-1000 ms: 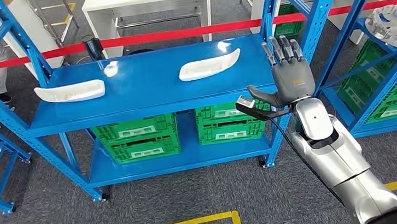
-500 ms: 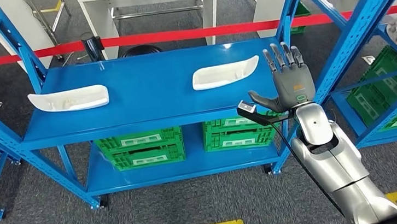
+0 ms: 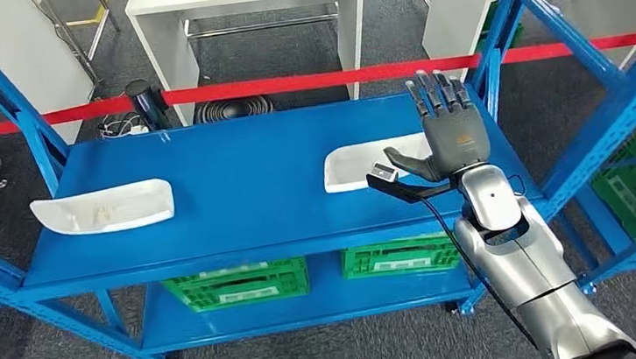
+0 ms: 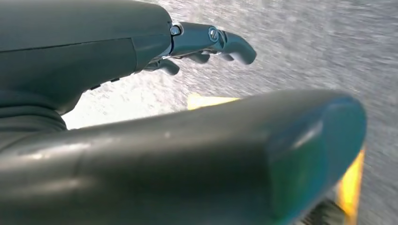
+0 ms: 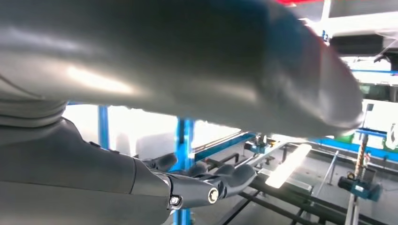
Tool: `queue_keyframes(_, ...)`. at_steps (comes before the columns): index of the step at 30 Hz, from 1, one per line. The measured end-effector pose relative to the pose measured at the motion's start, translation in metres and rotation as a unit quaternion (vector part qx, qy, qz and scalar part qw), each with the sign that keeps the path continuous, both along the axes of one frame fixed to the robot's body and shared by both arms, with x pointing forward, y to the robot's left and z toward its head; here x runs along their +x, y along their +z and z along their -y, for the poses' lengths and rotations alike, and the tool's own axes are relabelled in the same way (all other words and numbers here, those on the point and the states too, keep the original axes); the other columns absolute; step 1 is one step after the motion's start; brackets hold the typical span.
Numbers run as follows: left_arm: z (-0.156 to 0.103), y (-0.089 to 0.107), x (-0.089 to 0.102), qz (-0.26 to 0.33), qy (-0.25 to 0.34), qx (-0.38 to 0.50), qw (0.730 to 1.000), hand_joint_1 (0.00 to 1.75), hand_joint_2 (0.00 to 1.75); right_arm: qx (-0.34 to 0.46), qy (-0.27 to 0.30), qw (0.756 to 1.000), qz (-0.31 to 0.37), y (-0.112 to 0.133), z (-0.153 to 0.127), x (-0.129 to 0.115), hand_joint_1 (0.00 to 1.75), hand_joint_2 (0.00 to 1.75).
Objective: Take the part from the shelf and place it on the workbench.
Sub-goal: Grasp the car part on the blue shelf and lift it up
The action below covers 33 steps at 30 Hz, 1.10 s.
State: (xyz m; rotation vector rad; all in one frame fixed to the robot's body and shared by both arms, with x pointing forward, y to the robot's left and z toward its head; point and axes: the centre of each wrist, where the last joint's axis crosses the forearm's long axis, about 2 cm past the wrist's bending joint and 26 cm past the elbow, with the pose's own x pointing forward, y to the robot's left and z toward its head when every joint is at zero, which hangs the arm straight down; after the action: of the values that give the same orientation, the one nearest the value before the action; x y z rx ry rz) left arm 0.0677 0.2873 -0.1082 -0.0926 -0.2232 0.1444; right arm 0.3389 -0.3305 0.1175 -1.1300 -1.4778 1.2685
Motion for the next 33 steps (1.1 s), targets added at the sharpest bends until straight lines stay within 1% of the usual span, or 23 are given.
queue_keyframes(2,0.001,0.0,0.002,0.001,0.0,-0.001,1.0,0.0,0.0,0.007,0.007,1.0,-0.002,0.0,-0.007,0.001,0.0,0.0)
queue_keyframes(7,0.0,-0.001,-0.009,-0.008,-0.002,0.001,1.0,0.0,0.0,0.032,0.027,0.999,-0.016,-0.007,-0.029,0.0,0.0,0.0)
queue_keyframes(11,-0.001,-0.003,-0.017,-0.015,-0.001,0.003,1.0,0.0,0.0,0.055,0.053,0.996,-0.037,-0.015,-0.051,-0.004,0.0,0.0)
queue_keyframes(16,0.0,-0.001,-0.006,-0.004,0.0,0.006,1.0,0.0,0.0,0.08,0.084,0.992,-0.038,-0.01,-0.071,0.0,0.0,0.0)
queue_keyframes(19,-0.001,-0.001,-0.005,-0.003,0.0,0.008,1.0,0.0,0.0,0.087,0.099,0.99,-0.051,-0.011,-0.081,-0.003,0.0,0.0)
queue_keyframes(23,0.0,-0.001,-0.008,-0.008,-0.003,0.008,1.0,0.0,0.0,0.094,0.1,0.989,-0.059,-0.013,-0.086,-0.006,0.0,0.0)
queue_keyframes(33,-0.001,-0.001,-0.006,-0.011,-0.008,0.009,1.0,0.0,0.0,0.104,0.102,0.987,-0.064,-0.014,-0.09,-0.01,0.0,0.0)
